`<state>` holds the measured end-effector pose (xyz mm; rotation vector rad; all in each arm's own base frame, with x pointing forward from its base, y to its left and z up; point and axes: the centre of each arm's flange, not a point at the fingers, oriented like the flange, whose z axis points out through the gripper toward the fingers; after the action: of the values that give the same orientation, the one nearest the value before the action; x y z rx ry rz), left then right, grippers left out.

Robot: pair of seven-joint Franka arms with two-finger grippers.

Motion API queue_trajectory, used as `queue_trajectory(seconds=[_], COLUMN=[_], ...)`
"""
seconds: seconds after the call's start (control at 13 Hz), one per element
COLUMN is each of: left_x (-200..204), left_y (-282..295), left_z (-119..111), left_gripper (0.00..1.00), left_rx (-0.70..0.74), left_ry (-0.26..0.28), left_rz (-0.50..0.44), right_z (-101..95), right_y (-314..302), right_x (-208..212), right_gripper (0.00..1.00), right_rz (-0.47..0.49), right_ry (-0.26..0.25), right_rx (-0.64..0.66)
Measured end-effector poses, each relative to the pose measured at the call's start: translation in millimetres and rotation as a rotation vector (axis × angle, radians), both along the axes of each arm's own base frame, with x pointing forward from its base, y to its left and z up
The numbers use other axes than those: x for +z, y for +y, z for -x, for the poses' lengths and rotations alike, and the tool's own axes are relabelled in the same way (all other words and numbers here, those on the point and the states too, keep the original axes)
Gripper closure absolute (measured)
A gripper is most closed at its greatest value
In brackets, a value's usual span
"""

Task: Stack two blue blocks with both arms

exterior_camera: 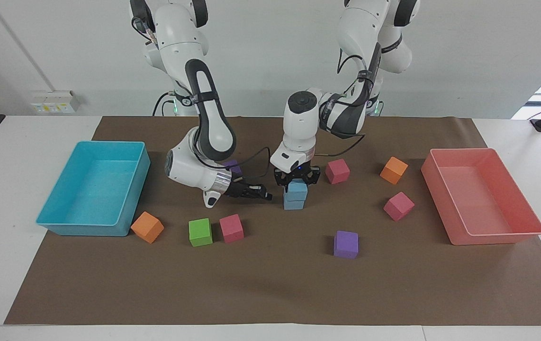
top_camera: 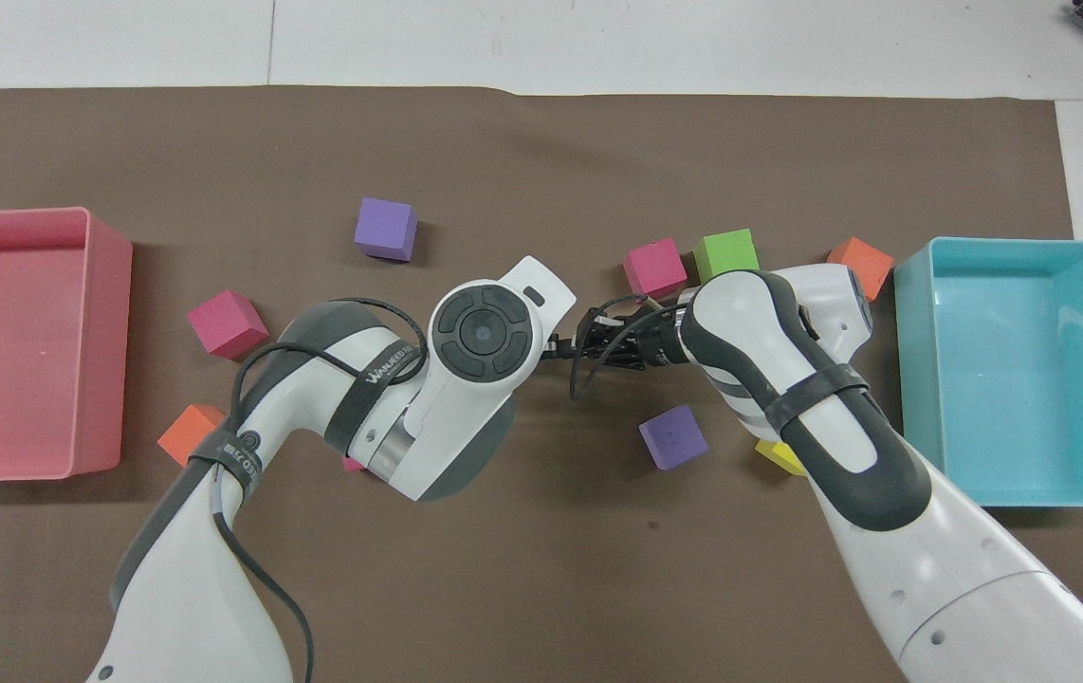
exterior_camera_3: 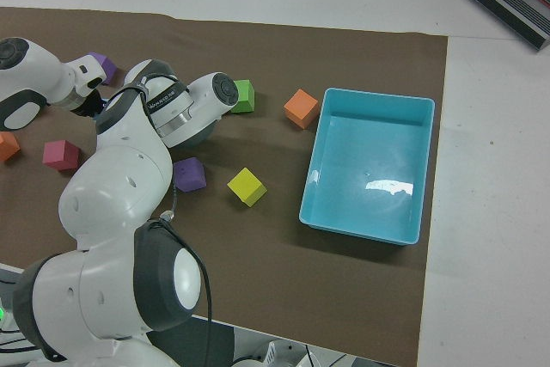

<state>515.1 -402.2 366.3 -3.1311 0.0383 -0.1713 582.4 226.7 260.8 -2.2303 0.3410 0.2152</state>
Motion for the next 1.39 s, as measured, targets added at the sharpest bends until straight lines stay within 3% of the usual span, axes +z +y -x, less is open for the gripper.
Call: queue_trajectory(seconds=[0.23,0.31,0.39,0.93,1.23,1.39], left_x=[0.3,0.3,0.3,8.8,68.7,104.3], left_y=[-0.6,-0.7,-0.9,0.3,29.2,64.7], left_z=[0.0,0.1,0.2,-1.8,-4.1,-6.3], left_gripper=[0.1,0.09,0.02,0.0,0.0,0.0], left_rx=[-0.001,-0.002,-0.003,0.0,0.034,0.016], left_ry=[-0.002,-0.003,-0.003,-0.017,-0.025,-0.006], left_rz=[0.002,0.003,0.003,0.013,0.022,0.006], right_z=[0.0,0.0,0.0,0.0,-2.1,-5.3], right_y=[0.0,0.0,0.0,0.0,0.2,-4.1], right_x=[0.0,0.0,0.0,0.0,3.7,13.9], right_gripper=[0.99,0.99,0.99,0.99,0.99,0.99], right_rz=[0.0,0.0,0.0,0.0,0.0,0.034], right_ry=[0.0,0.0,0.0,0.0,-0.012,-0.046], right_rx=[0.0,0.0,0.0,0.0,0.004,0.038])
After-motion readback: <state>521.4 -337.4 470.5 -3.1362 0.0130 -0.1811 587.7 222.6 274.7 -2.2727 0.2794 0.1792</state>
